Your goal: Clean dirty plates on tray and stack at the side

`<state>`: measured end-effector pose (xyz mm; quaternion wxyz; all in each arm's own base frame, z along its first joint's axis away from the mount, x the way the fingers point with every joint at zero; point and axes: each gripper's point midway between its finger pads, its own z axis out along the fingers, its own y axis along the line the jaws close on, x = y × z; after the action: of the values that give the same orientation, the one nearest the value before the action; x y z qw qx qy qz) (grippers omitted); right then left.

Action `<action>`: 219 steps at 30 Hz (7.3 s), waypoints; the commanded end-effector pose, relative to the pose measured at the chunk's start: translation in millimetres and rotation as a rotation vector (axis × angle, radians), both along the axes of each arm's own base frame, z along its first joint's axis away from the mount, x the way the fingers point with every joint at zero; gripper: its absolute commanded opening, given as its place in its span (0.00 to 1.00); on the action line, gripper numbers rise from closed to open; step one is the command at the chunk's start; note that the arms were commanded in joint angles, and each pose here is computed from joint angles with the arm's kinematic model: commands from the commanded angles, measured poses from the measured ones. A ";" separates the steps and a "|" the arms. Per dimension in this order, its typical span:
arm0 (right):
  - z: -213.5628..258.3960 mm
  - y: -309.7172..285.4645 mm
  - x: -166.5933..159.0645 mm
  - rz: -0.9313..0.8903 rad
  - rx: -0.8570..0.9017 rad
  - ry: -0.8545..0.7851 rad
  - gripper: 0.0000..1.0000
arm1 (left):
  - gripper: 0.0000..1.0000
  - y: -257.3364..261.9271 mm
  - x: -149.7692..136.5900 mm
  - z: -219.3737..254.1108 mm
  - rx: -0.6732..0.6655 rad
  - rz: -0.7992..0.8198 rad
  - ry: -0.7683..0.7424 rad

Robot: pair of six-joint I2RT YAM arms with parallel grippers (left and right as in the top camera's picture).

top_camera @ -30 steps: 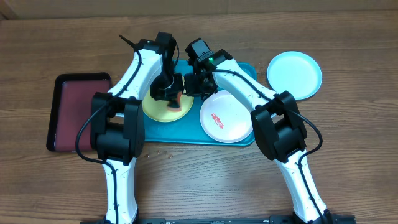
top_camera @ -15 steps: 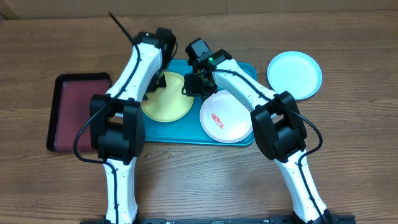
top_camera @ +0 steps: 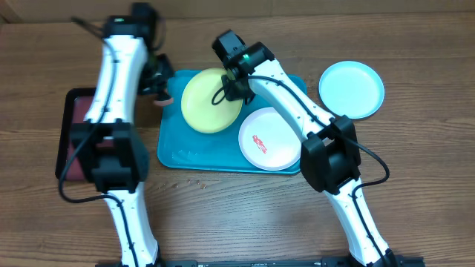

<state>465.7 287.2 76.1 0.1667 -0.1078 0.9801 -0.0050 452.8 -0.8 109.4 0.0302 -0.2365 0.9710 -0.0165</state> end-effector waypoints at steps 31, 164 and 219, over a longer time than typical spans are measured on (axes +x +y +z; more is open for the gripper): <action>256.5 67.6 -8.3 0.297 -1.044 -0.832 0.04 | 0.04 106.2 -31.6 20.4 -0.135 0.158 0.007; -67.6 -83.6 -31.7 0.126 0.158 0.289 0.27 | 0.04 105.9 -22.7 19.9 -0.119 0.124 -0.026; -68.3 -74.8 -40.2 -0.115 0.214 0.343 0.04 | 0.04 169.7 -52.2 -51.0 -0.002 0.249 0.050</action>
<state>427.7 212.2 13.0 0.0108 -0.0384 0.9929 0.1121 411.2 155.0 59.5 0.0033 -0.3383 0.9408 -0.0202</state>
